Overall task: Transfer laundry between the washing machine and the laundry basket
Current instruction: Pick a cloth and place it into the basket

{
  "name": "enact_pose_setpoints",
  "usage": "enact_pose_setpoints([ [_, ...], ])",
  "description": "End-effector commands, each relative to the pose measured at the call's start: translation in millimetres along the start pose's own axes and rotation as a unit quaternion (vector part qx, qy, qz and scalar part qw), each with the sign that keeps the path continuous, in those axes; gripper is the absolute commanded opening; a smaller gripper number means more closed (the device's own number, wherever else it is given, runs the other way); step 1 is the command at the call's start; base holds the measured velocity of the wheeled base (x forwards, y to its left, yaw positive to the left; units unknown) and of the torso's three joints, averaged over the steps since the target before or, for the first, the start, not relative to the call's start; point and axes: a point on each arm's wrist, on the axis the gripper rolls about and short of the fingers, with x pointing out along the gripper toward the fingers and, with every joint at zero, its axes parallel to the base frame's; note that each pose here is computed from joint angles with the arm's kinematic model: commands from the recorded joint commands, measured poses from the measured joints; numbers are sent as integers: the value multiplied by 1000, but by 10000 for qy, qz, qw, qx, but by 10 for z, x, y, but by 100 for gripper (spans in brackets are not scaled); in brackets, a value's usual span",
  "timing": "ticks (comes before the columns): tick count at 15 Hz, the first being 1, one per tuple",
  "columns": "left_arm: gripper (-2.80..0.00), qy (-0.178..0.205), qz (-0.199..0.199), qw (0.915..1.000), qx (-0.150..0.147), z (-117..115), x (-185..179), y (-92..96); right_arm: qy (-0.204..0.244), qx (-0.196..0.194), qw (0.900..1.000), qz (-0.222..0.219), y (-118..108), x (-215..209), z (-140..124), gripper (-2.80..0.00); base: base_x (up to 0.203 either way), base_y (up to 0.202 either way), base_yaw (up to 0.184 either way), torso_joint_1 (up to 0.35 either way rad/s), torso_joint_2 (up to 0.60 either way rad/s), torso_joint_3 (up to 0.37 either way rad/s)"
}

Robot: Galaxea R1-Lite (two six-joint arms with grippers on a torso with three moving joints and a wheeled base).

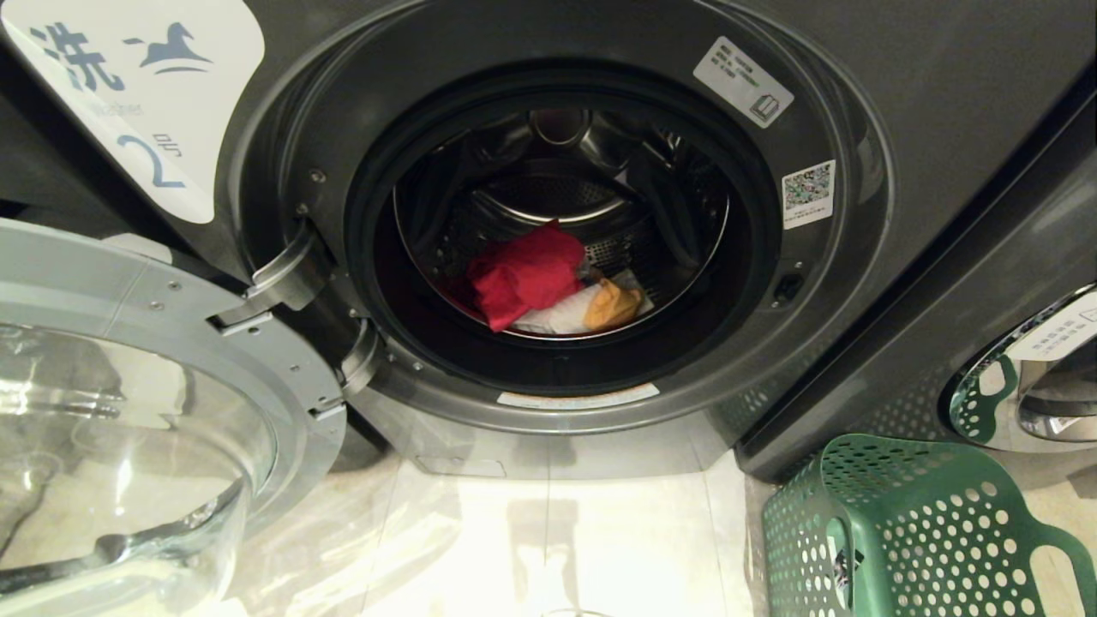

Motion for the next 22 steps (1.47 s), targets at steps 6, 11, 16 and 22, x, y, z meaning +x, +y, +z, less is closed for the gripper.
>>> enact_pose_setpoints([
  [6, -280, -1, 0, 10000, 33, 2, 1, 0, 12, 157, 9999, -33, -2, 3, 2, -280, 0, 0, 0, 0, 0, 0],
  [11, -280, -4, 0, 10000, 33, 5, 0, 0, 4, 206, 9998, -48, -2, 3, 4, -280, -1, 39, 0, 1, 1, 2],
  [16, -280, -7, 0, 10000, 25, 5, 0, 0, 4, 206, 9998, -48, -2, 3, 4, -280, 0, 176, -1, 3, 4, 3],
  [22, -280, -1, 0, 10000, 25, 2, 1, 0, 4, 214, 9998, -48, -2, 3, 4, -280, 0, 10, 0, 0, 0, 1],
])
